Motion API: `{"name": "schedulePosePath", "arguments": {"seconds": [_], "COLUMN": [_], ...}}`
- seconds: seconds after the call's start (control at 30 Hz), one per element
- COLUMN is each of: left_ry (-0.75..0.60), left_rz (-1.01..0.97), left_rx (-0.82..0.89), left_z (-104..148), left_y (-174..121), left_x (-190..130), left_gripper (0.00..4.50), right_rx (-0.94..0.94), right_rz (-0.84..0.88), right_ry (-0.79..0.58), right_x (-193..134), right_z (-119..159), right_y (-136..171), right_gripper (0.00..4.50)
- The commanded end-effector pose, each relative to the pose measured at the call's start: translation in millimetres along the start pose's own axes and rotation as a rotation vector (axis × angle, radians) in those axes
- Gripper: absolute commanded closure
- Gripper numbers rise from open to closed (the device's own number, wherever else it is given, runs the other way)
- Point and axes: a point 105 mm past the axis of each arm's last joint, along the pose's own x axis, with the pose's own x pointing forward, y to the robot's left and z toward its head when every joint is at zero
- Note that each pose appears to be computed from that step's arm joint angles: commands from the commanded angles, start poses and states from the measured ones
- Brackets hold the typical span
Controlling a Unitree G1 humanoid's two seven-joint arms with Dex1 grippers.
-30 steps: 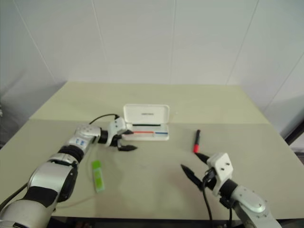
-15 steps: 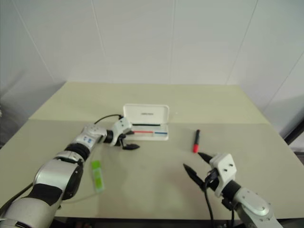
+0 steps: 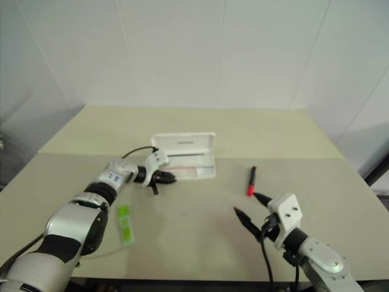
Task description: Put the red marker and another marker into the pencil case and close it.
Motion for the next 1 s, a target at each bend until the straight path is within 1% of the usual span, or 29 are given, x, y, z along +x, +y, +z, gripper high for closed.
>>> {"name": "schedulePosePath", "arguments": {"seconds": [0.03, 0.4, 0.6, 0.8, 0.9, 1.0], "left_ry": [-0.012, -0.127, -0.244, -0.293, -0.304, -0.288], "left_rz": [-0.007, -0.041, -0.102, -0.251, -0.313, -0.362], "left_rx": [0.002, 0.041, 0.098, 0.185, 0.205, 0.213], "left_z": [-3, 7, 27, 28, 30, 26], "left_y": [0, 1, -4, -34, -57, -81], "left_x": [-4, -18, -28, -38, -46, -52], "left_gripper": [4.47, 4.47, 4.47, 4.47, 4.47, 4.47], "right_rx": [-0.023, -0.029, -0.043, -0.051, -0.057, -0.074], "right_rz": [0.002, 0.071, 0.096, 0.165, 0.230, 0.300], "right_ry": [-0.031, -0.030, -0.033, -0.019, -0.023, 0.000], "right_x": [-2, 4, 7, -7, -21, -38], "right_z": [11, 13, 17, 20, 25, 28], "right_y": [-3, -5, -13, -17, -19, -23], "right_gripper": [0.00, 0.00, 0.00, 0.00, 0.00, 0.00]}}
